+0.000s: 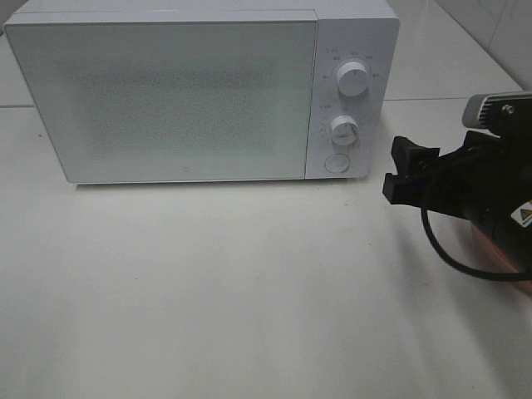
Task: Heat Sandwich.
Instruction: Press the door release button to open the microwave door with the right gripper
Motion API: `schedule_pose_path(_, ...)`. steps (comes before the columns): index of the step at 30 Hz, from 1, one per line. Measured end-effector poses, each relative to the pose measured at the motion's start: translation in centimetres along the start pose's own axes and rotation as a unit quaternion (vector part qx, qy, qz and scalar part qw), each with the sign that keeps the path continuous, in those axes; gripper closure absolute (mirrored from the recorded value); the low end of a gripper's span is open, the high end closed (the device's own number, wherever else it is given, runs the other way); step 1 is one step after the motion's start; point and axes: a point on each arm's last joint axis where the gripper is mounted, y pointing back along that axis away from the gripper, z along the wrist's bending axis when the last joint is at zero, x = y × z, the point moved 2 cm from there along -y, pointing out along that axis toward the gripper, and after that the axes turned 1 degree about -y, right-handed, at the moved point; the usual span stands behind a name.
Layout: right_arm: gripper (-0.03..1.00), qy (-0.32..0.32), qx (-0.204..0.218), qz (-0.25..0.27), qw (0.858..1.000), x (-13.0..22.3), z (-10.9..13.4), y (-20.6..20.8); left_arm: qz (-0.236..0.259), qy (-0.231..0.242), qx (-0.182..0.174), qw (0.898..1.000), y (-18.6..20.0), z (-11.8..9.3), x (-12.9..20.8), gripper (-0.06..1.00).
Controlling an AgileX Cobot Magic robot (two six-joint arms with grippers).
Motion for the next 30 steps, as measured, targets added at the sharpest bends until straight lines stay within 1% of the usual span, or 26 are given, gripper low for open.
schedule_pose_path(5, 0.21, 0.003, 0.006, 0.006, 1.000, 1.1, 1.0, 0.1, 0.000, 0.000, 0.000, 1.000, 0.0, 0.0, 0.0, -0.03)
schedule_pose_path(10, 0.21, -0.003, 0.019, 0.030, 0.999, 2.3, 2.2, 0.1, 0.000, 0.000, 0.000, 1.000, 0.0, 0.0, 0.0, -0.03)
schedule_pose_path(13, 0.21, 0.001, 0.010, 0.038, 0.999, 2.8, 3.1, 0.1, 0.000, 0.000, 0.000, 1.000, 0.0, 0.0, 0.0, -0.03)
schedule_pose_path(17, 0.21, 0.003, 0.005, 0.043, 0.999, 3.0, 3.5, 0.1, 0.000, 0.000, 0.000, 1.000, 0.0, 0.0, 0.0, -0.03)
schedule_pose_path(24, 0.21, -0.005, 0.009, 0.048, 0.999, 3.1, 3.4, 0.1, 0.000, 0.000, 0.000, 1.000, 0.0, 0.0, 0.0, -0.03)
schedule_pose_path(26, 0.21, -0.020, 0.009, 0.047, 0.999, 3.1, 3.4, 0.1, 0.000, 0.000, 0.000, 1.000, 0.0, 0.0, 0.0, -0.03)
schedule_pose_path(27, 0.21, -0.046, 0.011, 0.047, 0.998, 3.1, 3.4, 0.1, 0.000, 0.000, 0.000, 1.000, 0.0, 0.0, 0.0, -0.03)
schedule_pose_path(28, 0.21, -0.046, 0.011, 0.047, 0.998, 3.1, 3.4, 0.1, 0.000, 0.000, 0.000, 1.000, 0.0, 0.0, 0.0, -0.03)
schedule_pose_path(30, 0.21, -0.079, 0.013, 0.047, 0.996, 3.1, 3.4, 0.1, 0.000, 0.000, 0.000, 1.000, 0.0, 0.0, 0.0, -0.03)
